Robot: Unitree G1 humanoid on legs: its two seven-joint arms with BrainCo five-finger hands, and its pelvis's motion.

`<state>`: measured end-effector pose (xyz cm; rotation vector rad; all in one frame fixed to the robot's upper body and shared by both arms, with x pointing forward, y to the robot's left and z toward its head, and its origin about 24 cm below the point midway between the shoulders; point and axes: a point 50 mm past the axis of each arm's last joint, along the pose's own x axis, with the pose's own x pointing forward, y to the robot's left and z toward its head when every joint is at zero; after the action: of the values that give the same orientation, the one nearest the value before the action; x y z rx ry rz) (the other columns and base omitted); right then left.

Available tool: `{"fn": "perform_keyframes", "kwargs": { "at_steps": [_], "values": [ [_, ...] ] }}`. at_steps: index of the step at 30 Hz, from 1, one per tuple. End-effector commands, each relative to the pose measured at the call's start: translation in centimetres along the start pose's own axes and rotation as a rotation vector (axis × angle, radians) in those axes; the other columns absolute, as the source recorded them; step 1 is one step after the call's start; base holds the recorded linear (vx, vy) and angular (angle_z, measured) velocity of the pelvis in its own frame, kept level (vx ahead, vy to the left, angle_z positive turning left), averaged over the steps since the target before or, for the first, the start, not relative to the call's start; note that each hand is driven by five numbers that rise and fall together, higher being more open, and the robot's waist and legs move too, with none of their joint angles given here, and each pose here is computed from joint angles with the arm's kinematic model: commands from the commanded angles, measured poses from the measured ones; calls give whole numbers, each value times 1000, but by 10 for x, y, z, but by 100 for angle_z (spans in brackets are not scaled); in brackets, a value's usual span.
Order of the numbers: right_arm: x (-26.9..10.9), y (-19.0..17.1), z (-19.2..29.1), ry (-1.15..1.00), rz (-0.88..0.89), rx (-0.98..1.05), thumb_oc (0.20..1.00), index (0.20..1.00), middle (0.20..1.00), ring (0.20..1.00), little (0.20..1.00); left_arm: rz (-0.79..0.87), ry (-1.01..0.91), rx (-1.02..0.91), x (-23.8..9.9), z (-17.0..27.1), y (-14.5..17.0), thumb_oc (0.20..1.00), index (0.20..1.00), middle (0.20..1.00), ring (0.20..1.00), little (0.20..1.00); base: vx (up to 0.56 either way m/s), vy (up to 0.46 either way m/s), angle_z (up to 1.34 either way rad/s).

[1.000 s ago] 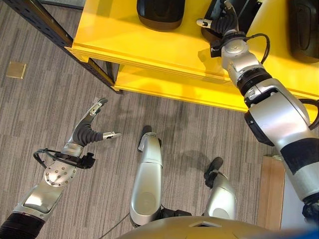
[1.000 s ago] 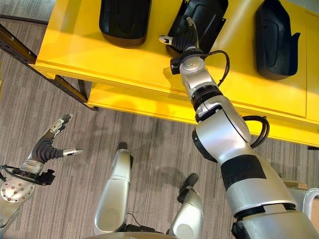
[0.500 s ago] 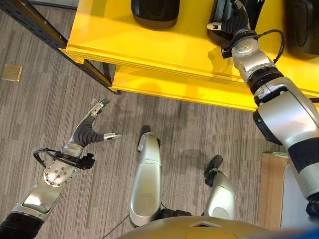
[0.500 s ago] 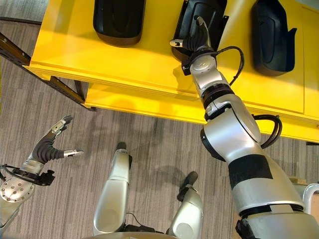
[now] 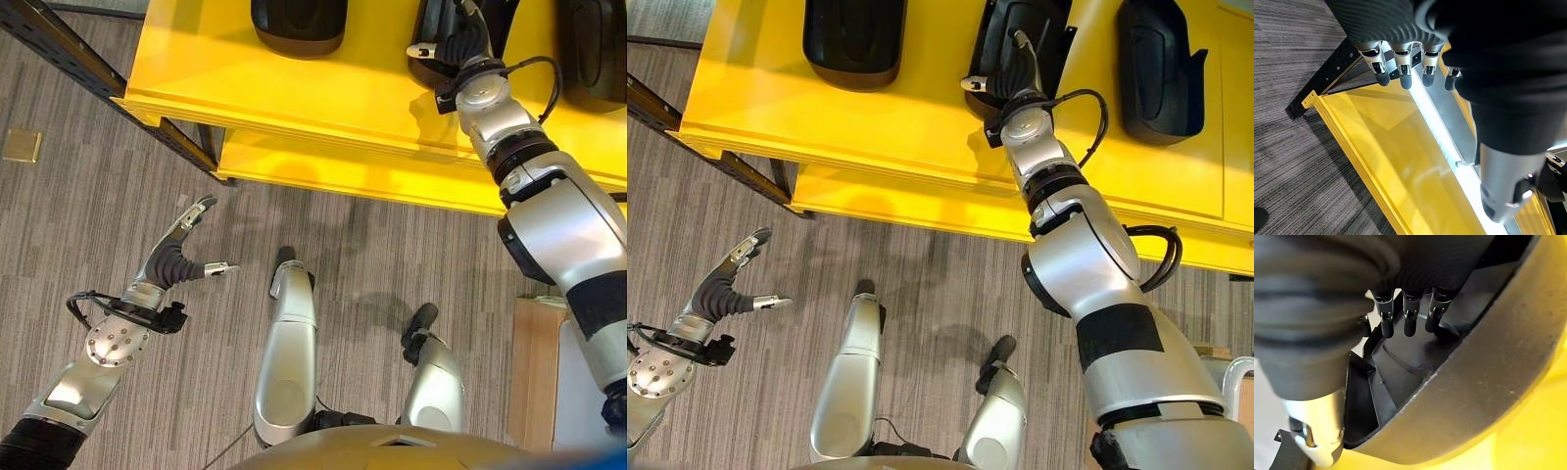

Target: Move parts from the plastic box to the shelf.

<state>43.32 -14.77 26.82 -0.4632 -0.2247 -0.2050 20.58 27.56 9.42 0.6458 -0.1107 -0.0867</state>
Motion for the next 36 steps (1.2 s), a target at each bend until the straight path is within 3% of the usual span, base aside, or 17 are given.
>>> {"fn": "perform_keyframes", "kwargs": {
  "at_steps": [1,17,21,36],
  "values": [
    [5,-27,10,-52,-82,64,1000,1000,1000,1000,1000,-13,-82,-16,2,13,1,1000,1000,1000,1000,1000,0,0,0],
    [4,-13,65,-219,-20,96,1000,1000,1000,1000,1000,-19,-39,-39,1,6,5,1000,1000,1000,1000,1000,3,-1,0],
    [5,-23,84,-258,-50,105,1000,1000,1000,1000,1000,-30,-42,-44,1,7,4,1000,1000,1000,1000,1000,26,-10,0],
    [12,-71,73,-186,-181,-20,1000,1000,1000,1000,1000,-59,-90,-41,7,18,2,1000,1000,1000,1000,1000,32,-14,5]
  ]
}}
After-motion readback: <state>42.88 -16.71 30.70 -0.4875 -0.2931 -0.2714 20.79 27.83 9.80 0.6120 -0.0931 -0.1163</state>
